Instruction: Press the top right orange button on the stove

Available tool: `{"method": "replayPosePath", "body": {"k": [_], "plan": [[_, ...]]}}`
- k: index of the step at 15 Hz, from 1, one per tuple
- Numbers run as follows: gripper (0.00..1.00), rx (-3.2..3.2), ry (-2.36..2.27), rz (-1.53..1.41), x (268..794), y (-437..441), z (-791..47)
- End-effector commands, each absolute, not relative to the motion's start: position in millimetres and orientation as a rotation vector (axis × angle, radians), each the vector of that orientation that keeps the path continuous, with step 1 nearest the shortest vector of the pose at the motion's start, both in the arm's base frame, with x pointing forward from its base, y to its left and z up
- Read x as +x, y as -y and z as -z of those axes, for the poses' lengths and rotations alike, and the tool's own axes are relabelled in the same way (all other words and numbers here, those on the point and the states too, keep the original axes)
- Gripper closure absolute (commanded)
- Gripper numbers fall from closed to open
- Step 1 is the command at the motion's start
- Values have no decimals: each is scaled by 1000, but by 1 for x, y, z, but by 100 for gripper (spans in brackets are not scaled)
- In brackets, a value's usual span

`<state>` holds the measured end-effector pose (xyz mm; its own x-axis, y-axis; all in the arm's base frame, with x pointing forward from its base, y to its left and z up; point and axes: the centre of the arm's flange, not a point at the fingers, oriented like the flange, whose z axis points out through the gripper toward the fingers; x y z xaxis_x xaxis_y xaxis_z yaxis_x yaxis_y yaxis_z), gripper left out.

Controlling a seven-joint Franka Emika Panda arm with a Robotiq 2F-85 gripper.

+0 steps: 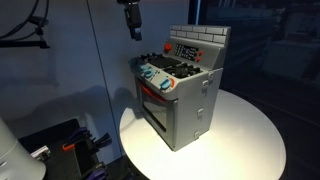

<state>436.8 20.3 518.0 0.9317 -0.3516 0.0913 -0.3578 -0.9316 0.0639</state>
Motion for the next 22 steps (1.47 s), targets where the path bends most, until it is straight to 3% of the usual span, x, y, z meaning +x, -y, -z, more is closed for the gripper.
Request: {"method": "replayPosePath", "body": {"k": [1, 22], "plan": [[0, 3022, 579, -180, 442, -8, -529], [0, 2968, 838, -383, 538, 90, -496]]}}
